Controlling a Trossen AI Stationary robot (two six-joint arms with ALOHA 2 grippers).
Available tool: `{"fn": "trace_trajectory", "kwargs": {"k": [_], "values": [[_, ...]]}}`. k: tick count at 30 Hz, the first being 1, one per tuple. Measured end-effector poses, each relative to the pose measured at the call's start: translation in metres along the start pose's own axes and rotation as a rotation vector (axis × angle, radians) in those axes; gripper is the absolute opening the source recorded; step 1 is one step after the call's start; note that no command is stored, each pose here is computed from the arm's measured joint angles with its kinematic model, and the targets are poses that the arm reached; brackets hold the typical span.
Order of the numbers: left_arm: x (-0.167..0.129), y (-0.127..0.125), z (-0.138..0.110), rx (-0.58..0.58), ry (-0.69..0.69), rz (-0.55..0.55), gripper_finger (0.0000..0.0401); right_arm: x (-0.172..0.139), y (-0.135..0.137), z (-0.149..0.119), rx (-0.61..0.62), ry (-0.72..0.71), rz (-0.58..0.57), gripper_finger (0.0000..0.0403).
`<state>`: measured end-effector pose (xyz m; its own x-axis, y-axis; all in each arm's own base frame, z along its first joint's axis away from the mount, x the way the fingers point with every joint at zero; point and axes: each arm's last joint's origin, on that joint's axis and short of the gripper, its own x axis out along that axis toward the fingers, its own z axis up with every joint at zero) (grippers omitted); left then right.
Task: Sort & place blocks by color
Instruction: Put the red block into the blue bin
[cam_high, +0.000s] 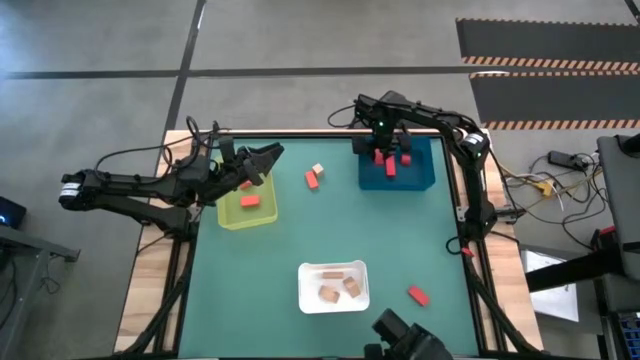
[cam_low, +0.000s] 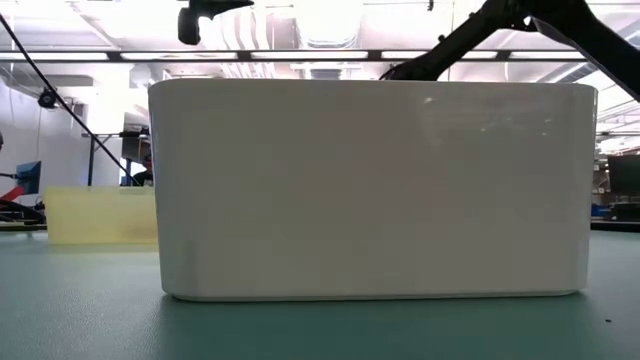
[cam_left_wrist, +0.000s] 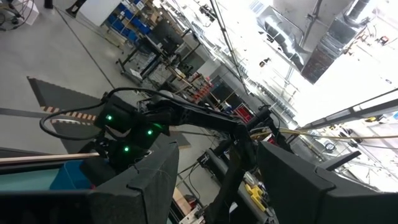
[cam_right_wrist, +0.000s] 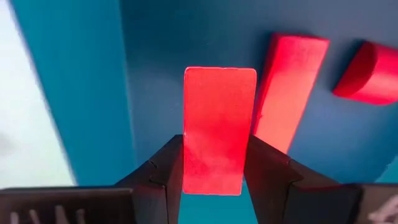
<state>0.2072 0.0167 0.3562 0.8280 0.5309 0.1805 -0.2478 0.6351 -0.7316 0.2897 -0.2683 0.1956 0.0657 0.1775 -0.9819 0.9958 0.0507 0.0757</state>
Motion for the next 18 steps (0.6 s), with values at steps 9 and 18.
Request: {"fn": "trace_trajectory", "kwargs": {"k": [9,18], "values": [[0.0000,0.0000,0.0001,0.000,-0.002,0.002,0.0203,0.0030,-0.0006,0.0023,-0.001,-0.042,-0.022,0.0125],[0.0000,0.0000,0.0000,0.000,-0.002,0.002,0.0203,0.0061,-0.0013,0.0021,0.007,-0.040,-0.024,0.0127]]}}
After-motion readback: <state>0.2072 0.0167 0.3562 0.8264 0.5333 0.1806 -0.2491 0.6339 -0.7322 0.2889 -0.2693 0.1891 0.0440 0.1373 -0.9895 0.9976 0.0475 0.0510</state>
